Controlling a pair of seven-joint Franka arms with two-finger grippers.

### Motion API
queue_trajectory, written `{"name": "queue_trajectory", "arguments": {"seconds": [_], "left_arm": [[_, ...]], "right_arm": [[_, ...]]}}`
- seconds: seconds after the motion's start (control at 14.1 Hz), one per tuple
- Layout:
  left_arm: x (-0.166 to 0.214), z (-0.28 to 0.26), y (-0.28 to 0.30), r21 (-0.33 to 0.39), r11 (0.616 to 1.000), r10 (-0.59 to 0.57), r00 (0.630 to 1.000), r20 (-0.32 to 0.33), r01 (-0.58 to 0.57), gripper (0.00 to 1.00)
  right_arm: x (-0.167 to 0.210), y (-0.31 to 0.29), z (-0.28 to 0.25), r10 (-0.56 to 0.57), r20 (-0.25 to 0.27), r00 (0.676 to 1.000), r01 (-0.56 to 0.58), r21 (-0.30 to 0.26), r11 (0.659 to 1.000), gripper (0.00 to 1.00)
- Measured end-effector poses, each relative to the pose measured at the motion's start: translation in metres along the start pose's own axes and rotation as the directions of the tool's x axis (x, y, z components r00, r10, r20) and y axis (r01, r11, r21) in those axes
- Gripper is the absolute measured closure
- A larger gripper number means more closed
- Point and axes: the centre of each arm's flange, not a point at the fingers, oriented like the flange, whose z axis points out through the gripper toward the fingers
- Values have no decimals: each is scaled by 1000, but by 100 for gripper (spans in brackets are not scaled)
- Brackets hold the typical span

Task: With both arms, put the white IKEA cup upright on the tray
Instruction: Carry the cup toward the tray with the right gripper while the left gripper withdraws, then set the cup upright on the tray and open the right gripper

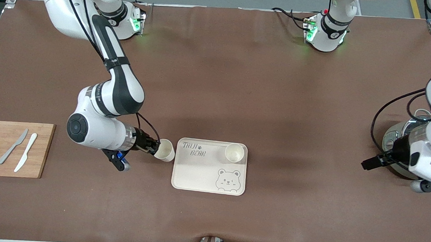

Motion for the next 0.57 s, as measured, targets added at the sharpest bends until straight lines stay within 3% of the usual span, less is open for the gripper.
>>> {"name": "queue_trajectory", "arguments": {"seconds": [0.28, 0.57], "left_arm": [[-24, -41, -25, 42, 999, 17, 998, 60, -19, 0], [-43, -78, -58, 51, 987, 148, 987, 66, -151, 0]], "right_arm": [[-17, -18, 33, 25, -35, 999, -24, 29, 999, 98], [-42, -32, 86, 15, -74, 997, -14, 6, 1000, 98]]}}
